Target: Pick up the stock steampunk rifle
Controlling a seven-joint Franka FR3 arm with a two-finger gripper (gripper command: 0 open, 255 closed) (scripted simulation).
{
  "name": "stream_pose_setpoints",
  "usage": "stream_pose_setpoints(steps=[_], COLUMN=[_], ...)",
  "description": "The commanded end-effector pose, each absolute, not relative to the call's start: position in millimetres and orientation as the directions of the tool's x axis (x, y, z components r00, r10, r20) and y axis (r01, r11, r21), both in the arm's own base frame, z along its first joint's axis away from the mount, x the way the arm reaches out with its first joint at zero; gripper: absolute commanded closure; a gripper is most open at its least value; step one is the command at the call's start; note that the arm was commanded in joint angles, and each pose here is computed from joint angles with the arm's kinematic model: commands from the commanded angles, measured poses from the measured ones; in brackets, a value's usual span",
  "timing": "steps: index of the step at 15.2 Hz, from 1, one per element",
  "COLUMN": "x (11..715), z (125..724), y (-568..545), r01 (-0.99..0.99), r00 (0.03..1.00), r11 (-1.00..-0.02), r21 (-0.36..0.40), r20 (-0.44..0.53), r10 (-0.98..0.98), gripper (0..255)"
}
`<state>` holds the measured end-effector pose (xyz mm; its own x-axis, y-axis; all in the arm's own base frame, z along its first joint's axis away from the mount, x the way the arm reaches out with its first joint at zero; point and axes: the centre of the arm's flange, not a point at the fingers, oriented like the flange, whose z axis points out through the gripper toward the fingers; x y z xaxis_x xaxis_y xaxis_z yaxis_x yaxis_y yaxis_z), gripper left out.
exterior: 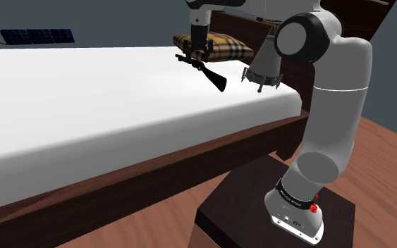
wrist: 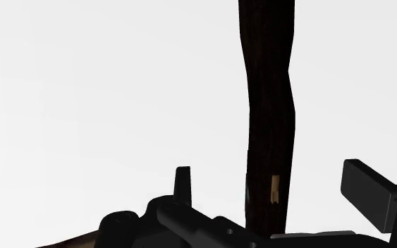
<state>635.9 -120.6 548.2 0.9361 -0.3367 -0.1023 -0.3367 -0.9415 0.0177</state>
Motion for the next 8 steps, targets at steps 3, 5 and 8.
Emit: stream_pose_setpoints(steps=[3, 5, 8], x=[635.8, 635.9, 636.0], z=[544.3, 544.5, 544.5], y=[-118.8, -118.9, -118.8], r01=[-0.337, -0.337, -0.337], r00=[0.936, 0.936, 0.936], r11=[-0.941, -0.941, -0.941], r21=[0.018, 0.018, 0.018], r20=[-0.102, -0.102, -0.102], r10=[-0.337, -0.337, -0.337], gripper=[255, 255, 255])
